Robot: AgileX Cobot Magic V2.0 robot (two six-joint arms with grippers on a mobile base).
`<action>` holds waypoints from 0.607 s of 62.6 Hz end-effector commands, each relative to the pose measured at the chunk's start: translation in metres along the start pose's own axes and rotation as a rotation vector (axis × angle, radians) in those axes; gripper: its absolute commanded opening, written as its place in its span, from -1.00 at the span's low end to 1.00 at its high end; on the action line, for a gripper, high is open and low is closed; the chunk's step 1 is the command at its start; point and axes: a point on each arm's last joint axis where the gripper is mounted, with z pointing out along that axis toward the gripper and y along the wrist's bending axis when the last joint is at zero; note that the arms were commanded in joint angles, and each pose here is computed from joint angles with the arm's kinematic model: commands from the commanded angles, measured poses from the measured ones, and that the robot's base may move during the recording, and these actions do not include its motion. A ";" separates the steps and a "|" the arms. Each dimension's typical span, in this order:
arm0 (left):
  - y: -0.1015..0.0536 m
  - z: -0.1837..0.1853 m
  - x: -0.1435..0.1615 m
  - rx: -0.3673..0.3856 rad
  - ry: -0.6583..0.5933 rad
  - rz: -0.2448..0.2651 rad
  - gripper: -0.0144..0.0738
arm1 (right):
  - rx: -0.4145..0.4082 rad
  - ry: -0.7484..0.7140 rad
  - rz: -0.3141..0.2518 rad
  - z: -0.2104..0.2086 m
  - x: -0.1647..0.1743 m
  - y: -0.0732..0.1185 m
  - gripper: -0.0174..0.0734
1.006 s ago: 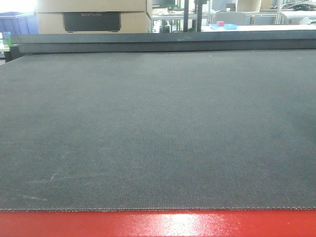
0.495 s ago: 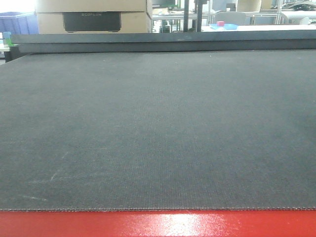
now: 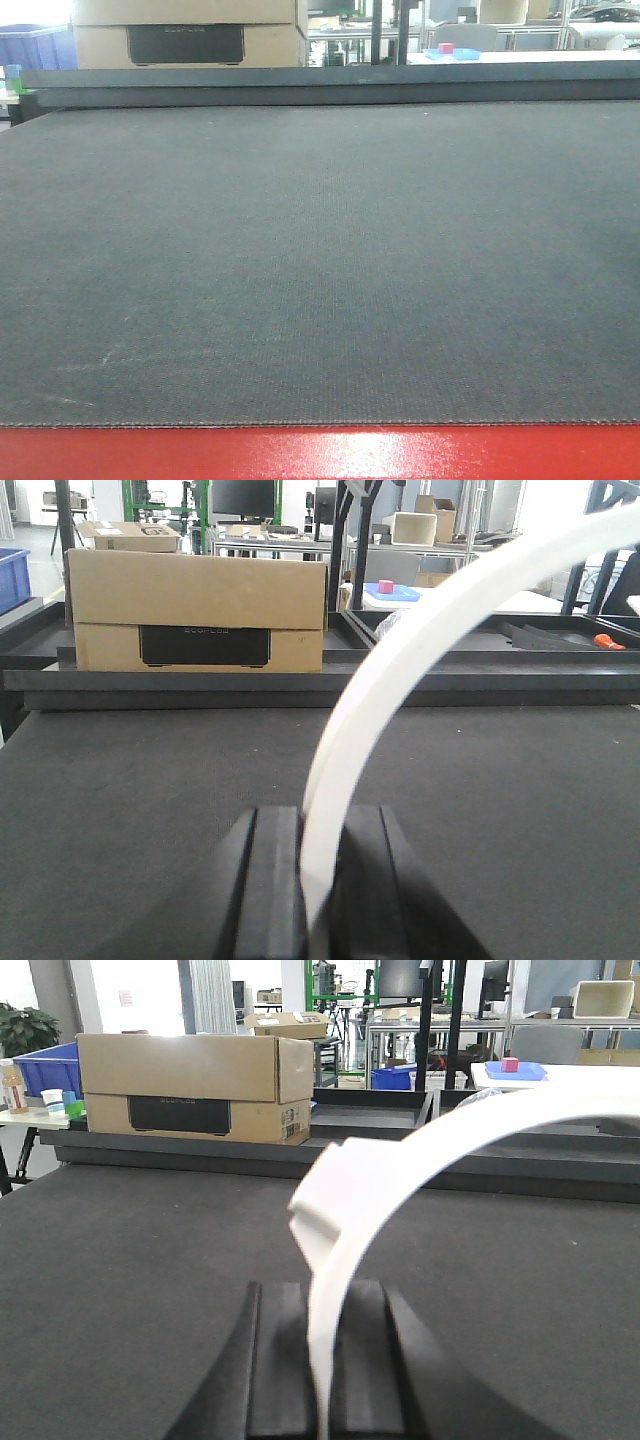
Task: Grab PVC pipe and place in blue bin
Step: 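Lift the white arc off the table with both grippers, then drive the base away from the table holding the arc in both grippers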
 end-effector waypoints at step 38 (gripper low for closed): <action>0.000 -0.002 -0.004 -0.001 -0.034 -0.004 -0.92 | -0.001 -0.036 -0.022 -0.001 -0.003 0.000 -0.99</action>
